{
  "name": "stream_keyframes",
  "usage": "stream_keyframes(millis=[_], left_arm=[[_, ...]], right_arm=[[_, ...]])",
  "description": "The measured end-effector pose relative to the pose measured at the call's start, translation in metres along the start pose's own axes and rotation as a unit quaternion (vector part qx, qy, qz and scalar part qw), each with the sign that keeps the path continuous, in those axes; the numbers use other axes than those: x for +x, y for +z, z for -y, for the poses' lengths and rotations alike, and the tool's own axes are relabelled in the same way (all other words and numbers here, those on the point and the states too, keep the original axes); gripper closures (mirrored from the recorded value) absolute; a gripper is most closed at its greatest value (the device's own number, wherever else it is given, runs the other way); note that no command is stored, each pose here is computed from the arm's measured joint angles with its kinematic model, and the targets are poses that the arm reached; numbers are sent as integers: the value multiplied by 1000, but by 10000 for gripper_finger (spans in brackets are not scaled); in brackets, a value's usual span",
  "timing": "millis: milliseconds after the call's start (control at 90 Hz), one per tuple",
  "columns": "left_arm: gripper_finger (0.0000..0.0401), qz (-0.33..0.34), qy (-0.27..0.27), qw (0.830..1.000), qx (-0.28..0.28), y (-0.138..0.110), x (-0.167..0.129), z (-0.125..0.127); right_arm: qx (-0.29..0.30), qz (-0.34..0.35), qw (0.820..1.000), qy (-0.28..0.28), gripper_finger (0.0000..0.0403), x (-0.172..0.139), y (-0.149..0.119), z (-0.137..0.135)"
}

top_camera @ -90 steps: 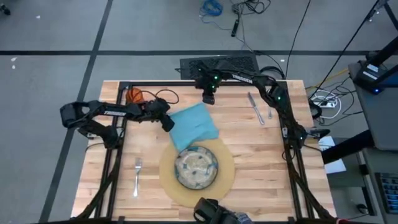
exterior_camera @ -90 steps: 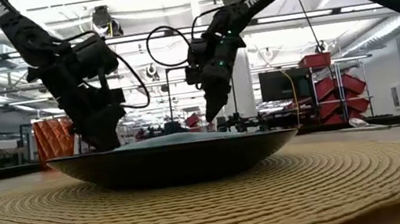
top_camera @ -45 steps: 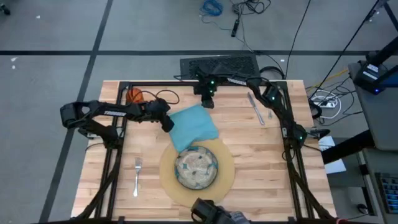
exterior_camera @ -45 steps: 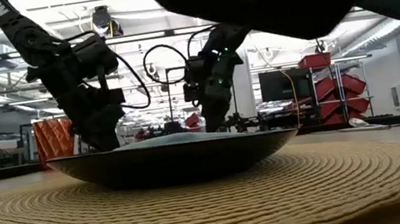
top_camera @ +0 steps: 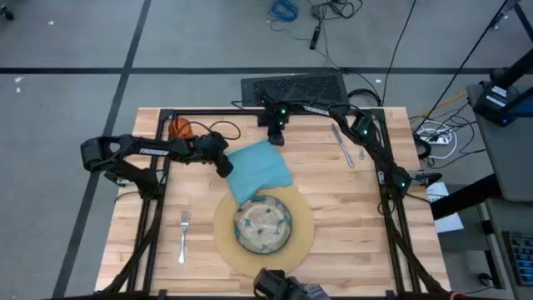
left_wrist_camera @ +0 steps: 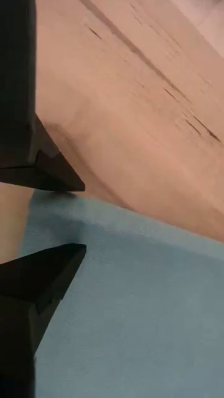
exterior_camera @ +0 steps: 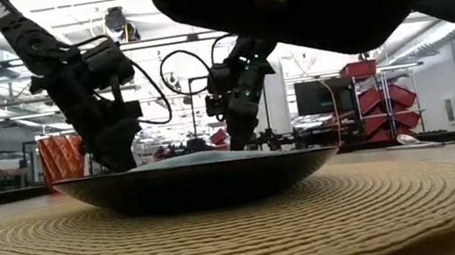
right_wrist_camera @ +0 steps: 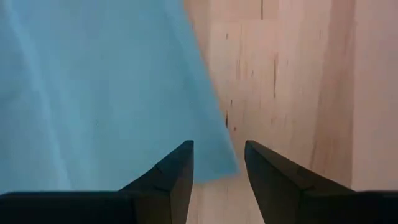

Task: Set table place
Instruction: Fold the blue napkin

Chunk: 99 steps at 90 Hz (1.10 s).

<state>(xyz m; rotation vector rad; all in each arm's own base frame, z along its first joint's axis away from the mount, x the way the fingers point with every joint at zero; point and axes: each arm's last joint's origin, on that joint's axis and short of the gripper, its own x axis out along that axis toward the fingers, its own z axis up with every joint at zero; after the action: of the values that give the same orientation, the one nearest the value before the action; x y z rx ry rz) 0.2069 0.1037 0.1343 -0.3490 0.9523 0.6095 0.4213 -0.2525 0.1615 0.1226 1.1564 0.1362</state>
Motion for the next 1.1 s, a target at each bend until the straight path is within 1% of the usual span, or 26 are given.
stream_keyframes(millis=[178,267,300,478,600,711,744,811,867,956,978,1100], left_arm=[[264,0,0,1000,1,0,0,0],[264,0,0,1000,2,0,0,0],[264,0,0,1000,2,0,0,0],[264,-2,-2,1000,11,0,0,0],[264,-2,-2,1000,11,0,0,0],[267,-2,-1,1000,16,0,0,0],[272,-3,-1,1000,22,0,0,0],[292,-3,-2,1000,24,-1,0,0],[319,-3,-2,1000,25,-1,0,0],[377,-3,-1,1000,25,-1,0,0],[385,-2,-1,1000,25,-1,0,0],[396,2,3,1000,24,1,0,0]], right_arm=[[11,-21,999,-38,268,8,2,-2],[18,-34,999,-37,268,18,-1,0],[18,-41,998,-44,268,21,-2,0],[18,-39,998,-49,273,19,1,0],[17,-39,998,-50,291,18,2,1],[12,-38,998,-51,326,18,2,1],[-1,-41,998,-53,333,18,2,1],[-5,-45,997,-59,338,19,3,-1],[-7,-46,997,-60,340,19,3,-1],[-8,-46,997,-60,341,19,3,-1],[-8,-46,997,-60,341,19,3,-1],[-13,-53,996,-72,343,19,5,-4]])
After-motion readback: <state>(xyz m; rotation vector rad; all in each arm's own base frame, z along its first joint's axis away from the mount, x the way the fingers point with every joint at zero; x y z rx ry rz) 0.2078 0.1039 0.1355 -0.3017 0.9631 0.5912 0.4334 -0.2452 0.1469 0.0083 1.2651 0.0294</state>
